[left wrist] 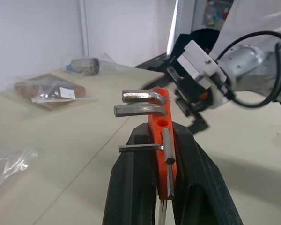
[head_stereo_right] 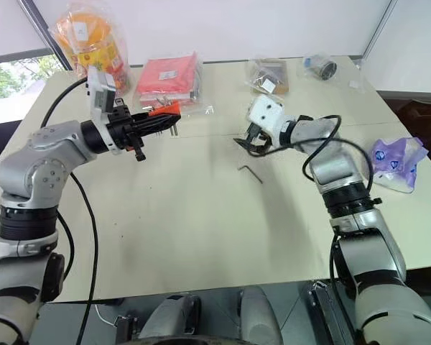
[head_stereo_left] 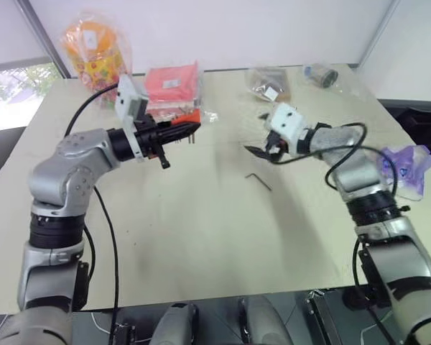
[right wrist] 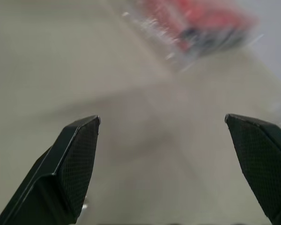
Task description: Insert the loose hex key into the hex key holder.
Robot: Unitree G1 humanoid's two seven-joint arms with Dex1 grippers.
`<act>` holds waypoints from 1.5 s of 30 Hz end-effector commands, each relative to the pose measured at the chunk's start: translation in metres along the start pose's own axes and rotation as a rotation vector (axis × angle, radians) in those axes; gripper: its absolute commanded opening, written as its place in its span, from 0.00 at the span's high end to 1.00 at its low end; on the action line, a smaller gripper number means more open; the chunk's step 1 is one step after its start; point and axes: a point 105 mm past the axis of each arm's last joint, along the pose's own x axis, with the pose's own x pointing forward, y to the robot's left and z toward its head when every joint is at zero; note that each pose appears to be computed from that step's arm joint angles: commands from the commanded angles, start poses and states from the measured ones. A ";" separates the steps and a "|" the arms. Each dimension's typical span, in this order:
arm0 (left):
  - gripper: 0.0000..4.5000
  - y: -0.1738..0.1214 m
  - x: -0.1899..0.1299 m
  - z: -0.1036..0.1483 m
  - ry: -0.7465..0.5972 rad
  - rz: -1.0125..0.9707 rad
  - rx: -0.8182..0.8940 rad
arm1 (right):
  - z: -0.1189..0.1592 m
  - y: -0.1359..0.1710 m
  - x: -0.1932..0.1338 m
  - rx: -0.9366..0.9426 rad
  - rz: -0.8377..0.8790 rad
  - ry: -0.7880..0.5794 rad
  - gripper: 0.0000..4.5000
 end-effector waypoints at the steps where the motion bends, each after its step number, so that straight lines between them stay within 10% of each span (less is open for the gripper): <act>1: 1.00 -0.006 0.000 0.010 -0.027 -0.002 0.062 | -0.010 0.016 -0.005 0.081 0.050 0.100 0.01; 23: 1.00 -0.010 -0.001 0.009 -0.018 0.010 0.065 | -0.074 0.015 0.013 0.271 -0.047 0.345 0.01; 32: 1.00 -0.009 -0.002 0.010 -0.020 0.015 0.072 | -0.073 0.018 0.018 0.236 -0.036 0.349 0.97; 37: 1.00 -0.008 -0.001 0.010 -0.022 0.018 0.070 | -0.064 0.014 0.018 0.177 -0.056 0.292 0.99; 45: 1.00 -0.002 0.004 0.010 -0.040 0.034 0.068 | 0.044 -0.033 0.005 -0.026 -0.443 -0.338 0.99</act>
